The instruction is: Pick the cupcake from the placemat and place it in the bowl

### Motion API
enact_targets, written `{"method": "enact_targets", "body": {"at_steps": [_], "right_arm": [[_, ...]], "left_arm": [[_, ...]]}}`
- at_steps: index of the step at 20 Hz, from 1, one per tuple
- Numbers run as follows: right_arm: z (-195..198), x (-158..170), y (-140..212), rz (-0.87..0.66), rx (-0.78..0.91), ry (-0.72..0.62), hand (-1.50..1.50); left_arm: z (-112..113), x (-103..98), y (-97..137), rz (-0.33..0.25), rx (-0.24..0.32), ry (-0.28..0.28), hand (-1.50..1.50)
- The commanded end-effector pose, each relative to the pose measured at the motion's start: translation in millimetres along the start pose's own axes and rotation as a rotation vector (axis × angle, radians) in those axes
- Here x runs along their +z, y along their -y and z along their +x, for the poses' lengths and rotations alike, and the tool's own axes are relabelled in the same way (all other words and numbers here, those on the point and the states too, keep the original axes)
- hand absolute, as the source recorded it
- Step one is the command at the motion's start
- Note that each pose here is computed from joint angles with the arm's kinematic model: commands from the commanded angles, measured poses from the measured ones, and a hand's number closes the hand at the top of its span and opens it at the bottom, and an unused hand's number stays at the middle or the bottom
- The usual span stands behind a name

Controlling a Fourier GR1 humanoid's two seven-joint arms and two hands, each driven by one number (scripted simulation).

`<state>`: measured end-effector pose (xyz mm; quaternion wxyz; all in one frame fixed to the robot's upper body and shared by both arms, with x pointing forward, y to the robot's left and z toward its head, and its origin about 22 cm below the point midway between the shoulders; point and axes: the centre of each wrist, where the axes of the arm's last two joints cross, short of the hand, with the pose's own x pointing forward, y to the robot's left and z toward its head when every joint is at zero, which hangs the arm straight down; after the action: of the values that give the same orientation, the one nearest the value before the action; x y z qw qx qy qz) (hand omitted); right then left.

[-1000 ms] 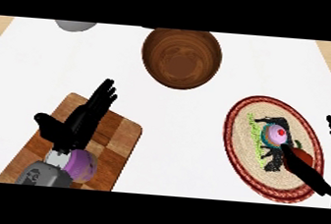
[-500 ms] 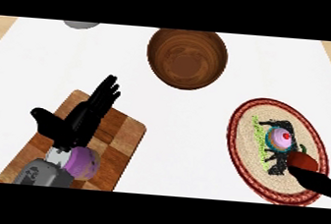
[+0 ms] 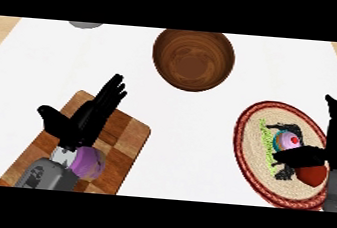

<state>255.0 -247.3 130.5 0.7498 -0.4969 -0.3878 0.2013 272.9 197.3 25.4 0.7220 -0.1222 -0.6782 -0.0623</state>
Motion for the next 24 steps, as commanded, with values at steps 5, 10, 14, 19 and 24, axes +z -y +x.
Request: {"method": "enact_targets", "body": {"at_steps": [5,10,14,19,24], "right_arm": [[33,-10,0,0.107,0.109,-0.257,-1.5],[22,-33,-13,0.184,0.152,-0.331,-1.5],[10,-29,-16,0.225,0.182,-0.332,-1.5],[22,-43,-40,0.221,0.198,-0.323,-1.5],[25,-41,-35,0.206,0.212,-0.325,-1.5]], "left_arm": [[-16,8,-9,0.007,0.026,-0.019,0.0],[-6,17,-2,0.001,0.014,-0.027,0.0],[-3,8,-12,-0.001,0.005,-0.02,0.0],[1,0,11,0.003,-0.002,-0.006,0.0],[2,17,-4,0.013,0.011,-0.027,0.0]]}}
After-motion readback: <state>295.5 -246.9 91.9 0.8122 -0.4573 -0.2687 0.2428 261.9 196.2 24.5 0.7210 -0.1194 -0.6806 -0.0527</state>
